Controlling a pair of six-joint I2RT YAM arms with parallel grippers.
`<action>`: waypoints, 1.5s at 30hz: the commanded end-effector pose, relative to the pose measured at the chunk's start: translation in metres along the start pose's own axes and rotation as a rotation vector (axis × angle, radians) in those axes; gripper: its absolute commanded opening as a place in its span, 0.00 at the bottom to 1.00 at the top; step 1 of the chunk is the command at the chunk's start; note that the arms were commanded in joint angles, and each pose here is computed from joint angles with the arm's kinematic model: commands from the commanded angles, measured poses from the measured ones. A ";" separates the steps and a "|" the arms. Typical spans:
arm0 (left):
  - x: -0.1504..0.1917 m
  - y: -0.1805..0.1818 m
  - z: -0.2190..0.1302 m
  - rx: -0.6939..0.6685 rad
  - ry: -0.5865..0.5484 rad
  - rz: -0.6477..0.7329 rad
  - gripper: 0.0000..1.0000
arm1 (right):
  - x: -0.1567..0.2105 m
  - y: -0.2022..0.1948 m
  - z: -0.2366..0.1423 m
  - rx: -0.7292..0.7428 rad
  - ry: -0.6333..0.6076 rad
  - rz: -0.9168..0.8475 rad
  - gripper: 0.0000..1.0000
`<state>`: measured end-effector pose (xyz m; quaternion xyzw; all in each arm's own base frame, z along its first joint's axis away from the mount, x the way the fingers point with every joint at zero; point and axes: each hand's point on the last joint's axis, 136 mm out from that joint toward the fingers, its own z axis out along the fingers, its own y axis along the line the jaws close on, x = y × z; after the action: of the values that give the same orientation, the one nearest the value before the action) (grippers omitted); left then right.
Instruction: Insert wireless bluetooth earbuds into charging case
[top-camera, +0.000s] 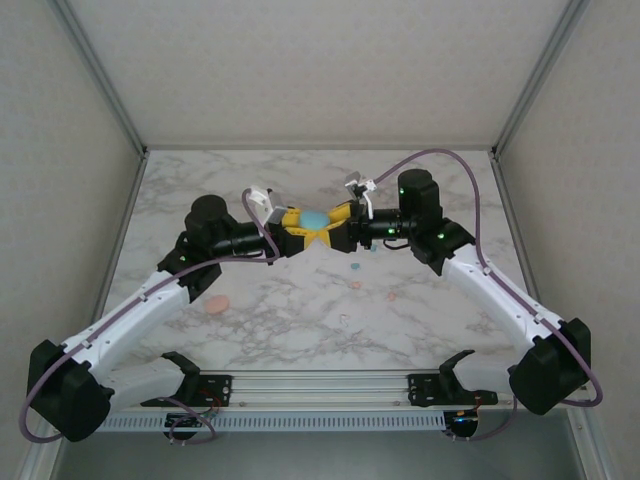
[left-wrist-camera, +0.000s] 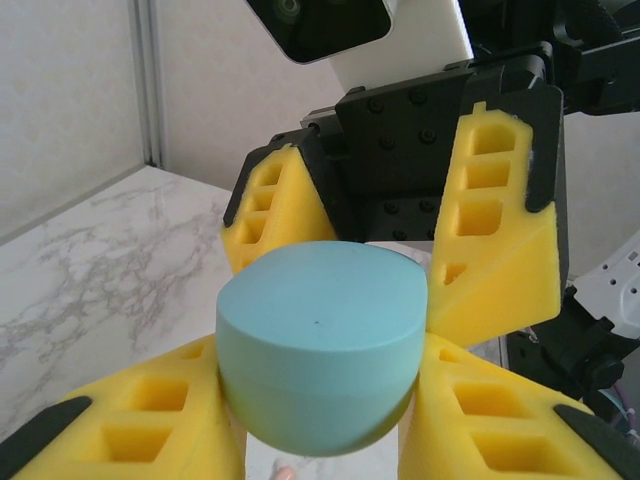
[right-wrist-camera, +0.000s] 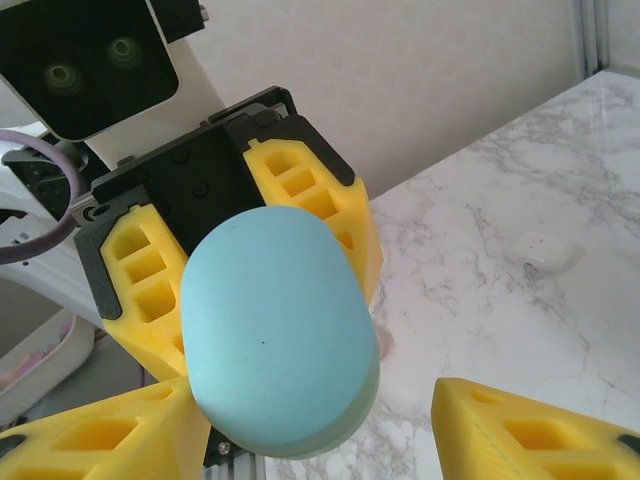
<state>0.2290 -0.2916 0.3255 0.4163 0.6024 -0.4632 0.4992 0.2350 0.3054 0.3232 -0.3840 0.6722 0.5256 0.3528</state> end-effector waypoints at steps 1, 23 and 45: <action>-0.001 -0.030 0.000 0.106 -0.014 0.053 0.28 | -0.019 -0.011 -0.001 0.054 -0.038 0.014 0.61; 0.001 -0.025 0.000 0.072 -0.025 0.077 0.28 | -0.024 -0.032 -0.001 0.154 -0.039 0.130 0.72; 0.012 0.013 -0.004 -0.147 -0.109 0.112 0.28 | -0.037 -0.030 -0.043 0.403 -0.042 0.363 0.79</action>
<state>0.2393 -0.2867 0.2965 0.3952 0.6041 -0.4138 0.5547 0.2718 0.2853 0.3353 -0.1862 0.8036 0.4872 0.2867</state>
